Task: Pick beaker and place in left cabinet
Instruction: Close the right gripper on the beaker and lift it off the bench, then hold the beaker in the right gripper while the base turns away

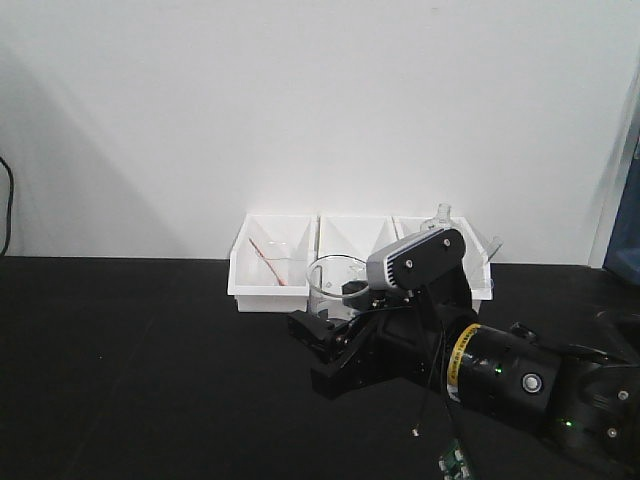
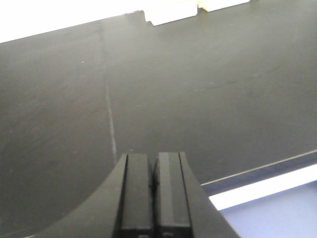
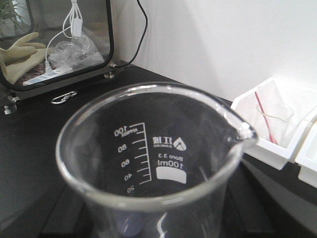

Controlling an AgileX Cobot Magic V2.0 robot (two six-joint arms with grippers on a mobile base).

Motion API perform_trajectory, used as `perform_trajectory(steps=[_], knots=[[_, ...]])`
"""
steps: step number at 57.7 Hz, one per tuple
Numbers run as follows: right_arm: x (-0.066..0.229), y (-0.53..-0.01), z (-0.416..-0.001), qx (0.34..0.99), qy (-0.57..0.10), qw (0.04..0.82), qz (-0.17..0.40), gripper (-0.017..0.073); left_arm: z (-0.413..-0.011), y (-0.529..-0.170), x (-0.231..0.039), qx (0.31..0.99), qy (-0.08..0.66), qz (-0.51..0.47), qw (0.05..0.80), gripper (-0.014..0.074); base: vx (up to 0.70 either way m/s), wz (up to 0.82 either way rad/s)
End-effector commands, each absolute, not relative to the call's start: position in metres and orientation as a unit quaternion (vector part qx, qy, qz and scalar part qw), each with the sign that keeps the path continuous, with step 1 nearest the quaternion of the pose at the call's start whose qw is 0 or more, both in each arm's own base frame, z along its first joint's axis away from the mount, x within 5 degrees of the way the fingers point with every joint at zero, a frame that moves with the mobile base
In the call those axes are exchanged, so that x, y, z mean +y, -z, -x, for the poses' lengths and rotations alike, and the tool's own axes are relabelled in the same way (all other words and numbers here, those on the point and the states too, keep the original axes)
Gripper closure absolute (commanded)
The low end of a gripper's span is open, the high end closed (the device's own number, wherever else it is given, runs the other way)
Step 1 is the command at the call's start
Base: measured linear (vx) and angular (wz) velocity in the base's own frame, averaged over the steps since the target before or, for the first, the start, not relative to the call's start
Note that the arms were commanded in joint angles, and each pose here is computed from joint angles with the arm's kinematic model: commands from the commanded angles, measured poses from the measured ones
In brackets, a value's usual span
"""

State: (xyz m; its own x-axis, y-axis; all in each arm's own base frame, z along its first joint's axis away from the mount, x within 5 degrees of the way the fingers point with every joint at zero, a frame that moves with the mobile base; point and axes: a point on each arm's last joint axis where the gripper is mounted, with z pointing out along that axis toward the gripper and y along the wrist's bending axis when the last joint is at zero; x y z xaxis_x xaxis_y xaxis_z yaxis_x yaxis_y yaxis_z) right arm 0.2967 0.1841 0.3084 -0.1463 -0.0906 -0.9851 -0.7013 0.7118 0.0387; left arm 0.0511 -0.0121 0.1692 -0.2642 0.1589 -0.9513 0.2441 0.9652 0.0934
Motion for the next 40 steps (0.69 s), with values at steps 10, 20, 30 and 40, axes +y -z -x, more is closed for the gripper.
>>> perform_trajectory(steps=[10,20,30,40], knots=[[0.1839,-0.3364,-0.2896,0.672,-0.286,0.625,0.274,0.0362,-0.052,-0.1831,-0.0123,0.761,0.041,-0.121,0.636,0.06,-0.06,-0.13],[0.1839,-0.3364,-0.2897,0.673,-0.286,0.625,0.274,0.0362,-0.052,-0.1831,-0.0123,0.761,0.041,-0.121,0.636,0.06,-0.12,-0.15],[0.1839,-0.3364,-0.2897,0.673,-0.286,0.625,0.274,0.0362,-0.052,-0.1831,-0.0123,0.761,0.041,-0.121,0.636,0.06,-0.19,-0.09],[0.1833,-0.3351,-0.2905,0.677,-0.281,0.623,0.272,0.0362,-0.052,-0.1831,-0.0123,0.761,0.041,-0.121,0.636,0.06,-0.24,0.07]])
